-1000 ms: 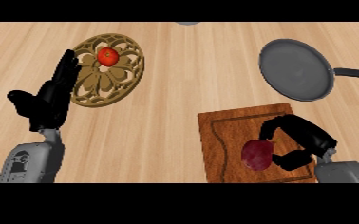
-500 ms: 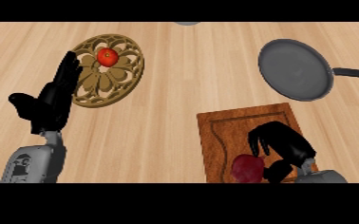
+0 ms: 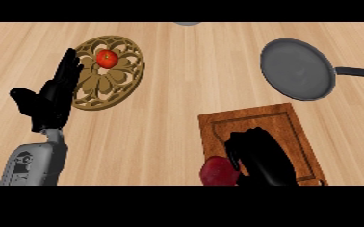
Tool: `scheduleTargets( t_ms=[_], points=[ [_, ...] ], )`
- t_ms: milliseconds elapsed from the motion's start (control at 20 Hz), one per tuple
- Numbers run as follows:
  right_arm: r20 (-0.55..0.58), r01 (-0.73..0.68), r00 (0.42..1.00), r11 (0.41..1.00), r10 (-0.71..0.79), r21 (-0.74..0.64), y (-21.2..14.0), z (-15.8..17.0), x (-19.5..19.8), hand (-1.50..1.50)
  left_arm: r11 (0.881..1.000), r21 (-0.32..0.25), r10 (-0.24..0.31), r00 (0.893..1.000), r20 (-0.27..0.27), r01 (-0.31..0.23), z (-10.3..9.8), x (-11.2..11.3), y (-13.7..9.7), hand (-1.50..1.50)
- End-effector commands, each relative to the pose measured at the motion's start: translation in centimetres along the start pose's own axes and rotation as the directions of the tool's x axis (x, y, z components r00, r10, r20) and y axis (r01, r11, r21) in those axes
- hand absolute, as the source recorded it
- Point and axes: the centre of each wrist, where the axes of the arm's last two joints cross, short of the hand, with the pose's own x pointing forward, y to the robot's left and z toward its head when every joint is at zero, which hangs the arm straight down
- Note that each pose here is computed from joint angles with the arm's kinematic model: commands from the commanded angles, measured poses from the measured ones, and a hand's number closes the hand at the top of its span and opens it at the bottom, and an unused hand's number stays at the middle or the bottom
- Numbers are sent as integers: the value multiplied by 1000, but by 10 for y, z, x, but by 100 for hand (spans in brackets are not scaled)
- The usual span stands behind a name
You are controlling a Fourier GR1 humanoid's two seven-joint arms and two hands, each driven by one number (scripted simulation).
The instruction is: Pick the pear from the cutting board and place it in the pan
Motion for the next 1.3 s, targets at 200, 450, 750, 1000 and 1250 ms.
scheduleTargets(
  t_ms=[200,450,750,1000,1250],
  points=[
    [-1,114,993,935,-121,-336,-57,30,11,150,1000,-4,-2,1000,5,2,-9,4,12,0],
    [-23,167,980,888,-196,-428,-100,16,-2,150,1000,-22,-2,1000,4,2,-7,-7,0,0],
    [7,370,902,764,-432,-529,-112,-13,-70,150,1000,-28,12,1000,1,-12,1,-7,-1,0],
    [-97,281,911,775,-402,-566,-130,-29,-151,150,999,-41,4,1000,18,-3,3,6,7,0],
    [-142,216,920,775,-366,-594,-147,-50,-209,150,998,-52,23,1000,17,-22,3,0,-14,0]
  ],
)
